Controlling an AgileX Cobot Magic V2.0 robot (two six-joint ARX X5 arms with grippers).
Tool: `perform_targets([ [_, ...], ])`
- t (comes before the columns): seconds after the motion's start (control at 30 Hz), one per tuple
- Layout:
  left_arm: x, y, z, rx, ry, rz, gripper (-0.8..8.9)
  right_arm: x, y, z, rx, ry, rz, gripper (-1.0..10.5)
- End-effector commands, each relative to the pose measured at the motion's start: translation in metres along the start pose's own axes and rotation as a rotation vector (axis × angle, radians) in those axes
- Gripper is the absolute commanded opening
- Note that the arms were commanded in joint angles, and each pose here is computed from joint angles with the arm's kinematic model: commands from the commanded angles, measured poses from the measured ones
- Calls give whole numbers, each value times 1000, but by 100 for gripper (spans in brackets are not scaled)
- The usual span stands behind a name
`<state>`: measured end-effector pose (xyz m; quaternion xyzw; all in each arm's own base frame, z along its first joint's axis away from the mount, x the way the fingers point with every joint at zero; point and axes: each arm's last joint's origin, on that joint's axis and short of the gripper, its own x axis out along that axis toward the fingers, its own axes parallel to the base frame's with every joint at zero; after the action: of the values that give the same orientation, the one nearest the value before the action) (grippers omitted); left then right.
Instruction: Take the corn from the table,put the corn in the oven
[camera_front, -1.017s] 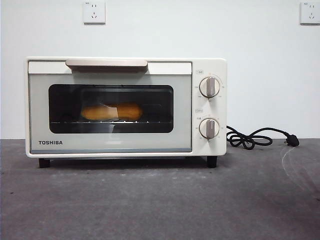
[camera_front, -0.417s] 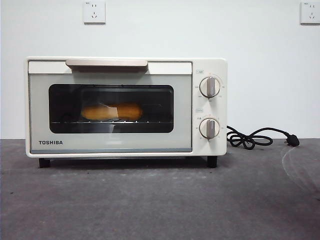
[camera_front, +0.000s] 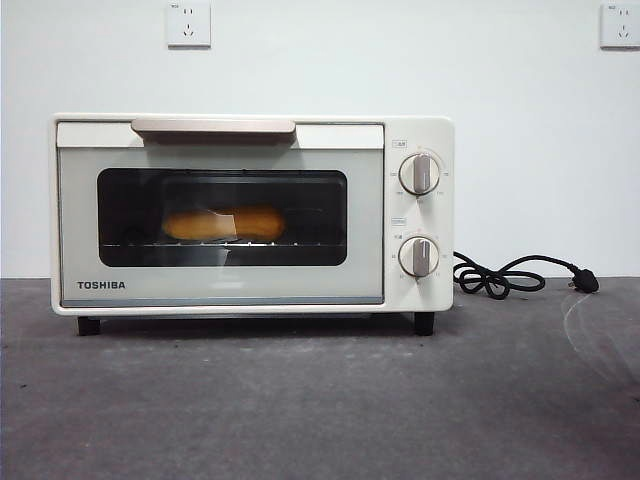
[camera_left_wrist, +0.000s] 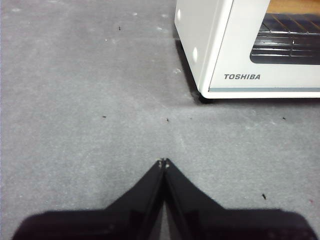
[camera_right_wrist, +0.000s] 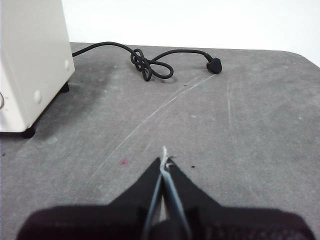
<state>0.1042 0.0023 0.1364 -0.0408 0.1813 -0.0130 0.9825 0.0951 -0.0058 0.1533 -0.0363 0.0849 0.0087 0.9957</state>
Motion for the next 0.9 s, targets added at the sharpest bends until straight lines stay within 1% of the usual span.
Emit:
perform_targets([
  [0.03, 1, 0, -2, 4, -1, -1, -3, 1, 0, -2, 11, 1, -3, -11],
  [0.17, 0, 0, -1, 4, -3, -1, -4, 1, 0, -2, 11, 1, -3, -11],
  [0.37, -12, -1, 10, 20, -194, -10, -3, 1, 0, -2, 11, 2, -3, -11],
  [0.43, -13, -2, 12, 23, -221, -10, -4, 1, 0, -2, 11, 1, -3, -11],
  [0.9, -13, -2, 11, 21, -202, -12, -4, 1, 0, -2, 11, 1, -3, -11],
])
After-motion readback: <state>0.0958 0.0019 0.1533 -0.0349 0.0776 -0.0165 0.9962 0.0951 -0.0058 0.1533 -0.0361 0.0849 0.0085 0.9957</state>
